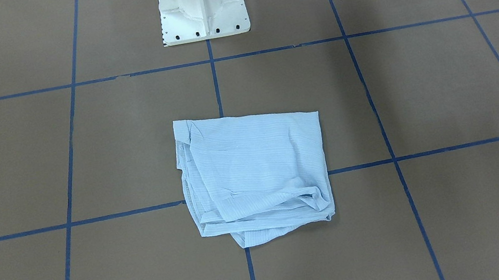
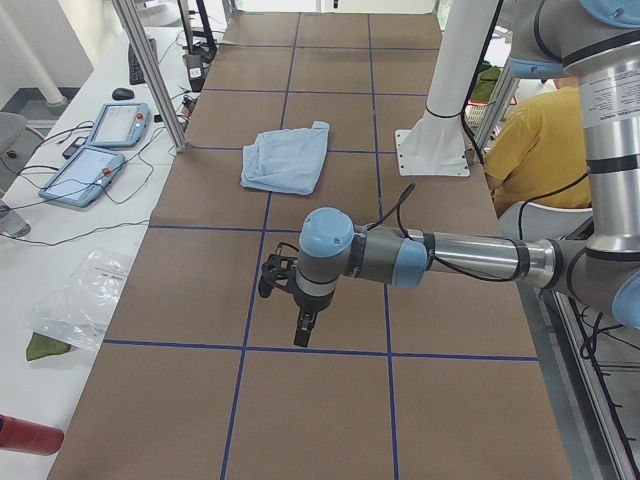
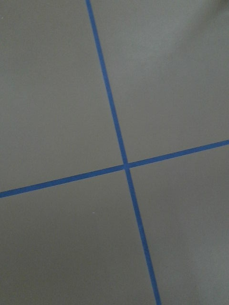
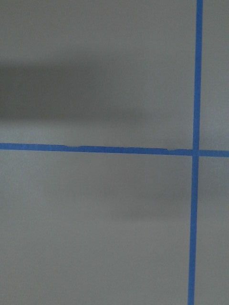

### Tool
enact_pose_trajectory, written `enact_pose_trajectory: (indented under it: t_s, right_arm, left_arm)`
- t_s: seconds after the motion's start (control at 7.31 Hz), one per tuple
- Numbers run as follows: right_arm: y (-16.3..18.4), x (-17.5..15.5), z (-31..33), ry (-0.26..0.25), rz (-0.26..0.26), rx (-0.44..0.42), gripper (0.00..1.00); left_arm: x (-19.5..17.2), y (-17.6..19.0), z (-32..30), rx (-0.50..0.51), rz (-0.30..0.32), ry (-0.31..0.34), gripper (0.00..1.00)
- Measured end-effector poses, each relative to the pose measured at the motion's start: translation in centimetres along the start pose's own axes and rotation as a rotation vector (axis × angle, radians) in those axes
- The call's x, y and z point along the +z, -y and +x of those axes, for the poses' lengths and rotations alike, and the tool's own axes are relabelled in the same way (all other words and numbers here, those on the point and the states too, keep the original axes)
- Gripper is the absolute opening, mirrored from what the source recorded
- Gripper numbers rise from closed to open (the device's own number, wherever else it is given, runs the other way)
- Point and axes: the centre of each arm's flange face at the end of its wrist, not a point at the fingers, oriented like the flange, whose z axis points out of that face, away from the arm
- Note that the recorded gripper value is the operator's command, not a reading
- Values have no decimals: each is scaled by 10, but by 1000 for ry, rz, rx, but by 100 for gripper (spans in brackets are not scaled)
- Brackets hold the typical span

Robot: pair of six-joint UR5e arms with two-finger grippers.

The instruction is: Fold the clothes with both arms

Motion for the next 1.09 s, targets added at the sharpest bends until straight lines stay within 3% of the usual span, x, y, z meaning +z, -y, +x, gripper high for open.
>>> enact_pose_trajectory:
  t_s: [0.41, 1.09]
  right_arm:
    - [-2, 3, 3, 0, -22, 21, 100]
    - [-8, 7, 8, -12, -36, 25, 100]
  left_arm:
    - [10, -15, 0, -42, -30, -64, 100]
    - [10, -19, -2, -44, -28, -64, 100]
